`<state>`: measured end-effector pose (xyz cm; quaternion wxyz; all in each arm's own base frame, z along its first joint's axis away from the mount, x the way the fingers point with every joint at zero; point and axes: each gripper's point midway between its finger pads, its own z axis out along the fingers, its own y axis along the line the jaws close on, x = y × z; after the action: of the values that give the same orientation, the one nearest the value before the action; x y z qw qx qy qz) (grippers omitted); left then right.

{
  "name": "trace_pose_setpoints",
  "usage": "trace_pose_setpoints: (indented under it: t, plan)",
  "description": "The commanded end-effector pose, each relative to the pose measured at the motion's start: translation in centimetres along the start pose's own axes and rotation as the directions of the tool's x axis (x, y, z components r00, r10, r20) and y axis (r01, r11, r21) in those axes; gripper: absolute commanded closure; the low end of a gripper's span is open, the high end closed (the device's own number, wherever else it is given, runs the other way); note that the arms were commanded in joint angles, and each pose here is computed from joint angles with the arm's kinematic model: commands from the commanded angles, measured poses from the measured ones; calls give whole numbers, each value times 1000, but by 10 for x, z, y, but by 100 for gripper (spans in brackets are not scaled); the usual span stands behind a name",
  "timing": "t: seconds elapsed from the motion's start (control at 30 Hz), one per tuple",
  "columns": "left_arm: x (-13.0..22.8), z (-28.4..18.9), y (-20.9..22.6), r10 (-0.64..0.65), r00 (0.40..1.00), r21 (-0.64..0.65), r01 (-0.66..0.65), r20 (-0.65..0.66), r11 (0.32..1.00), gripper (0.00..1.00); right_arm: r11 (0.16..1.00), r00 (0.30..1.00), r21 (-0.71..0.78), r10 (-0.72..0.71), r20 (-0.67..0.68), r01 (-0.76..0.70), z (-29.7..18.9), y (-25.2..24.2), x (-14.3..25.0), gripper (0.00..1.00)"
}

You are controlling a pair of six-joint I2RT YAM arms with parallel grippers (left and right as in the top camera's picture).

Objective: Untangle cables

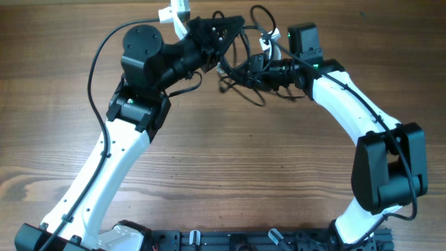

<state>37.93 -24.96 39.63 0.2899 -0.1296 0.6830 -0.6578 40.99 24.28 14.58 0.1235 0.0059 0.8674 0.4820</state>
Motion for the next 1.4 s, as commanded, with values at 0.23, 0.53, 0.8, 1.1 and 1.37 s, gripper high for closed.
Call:
trace_pose_setpoints:
  t: [0.23,0.53,0.8,1.1,1.37]
  plan:
    - [-67,-45,-18,-25,990,51,18,140,999,96,945,984,285,132,118,-160,-39,-92,-18,81]
    - [-115,-89,41,58,965,-173,-13,258,985,96,879,972,423,167,164,-222,-85,-145,-18,90]
    - [-78,-86,107,88,991,-399,-42,98,916,96,887,985,433,118,122,-160,-86,-142,-13,93]
    - [-76,-114,171,159,985,-656,-73,72,751,94,871,986,464,127,103,-161,-102,-151,-5,96]
    - [-33,-100,202,139,979,-697,-202,-146,688,73,938,998,347,-2,64,-20,-109,-103,-4,96]
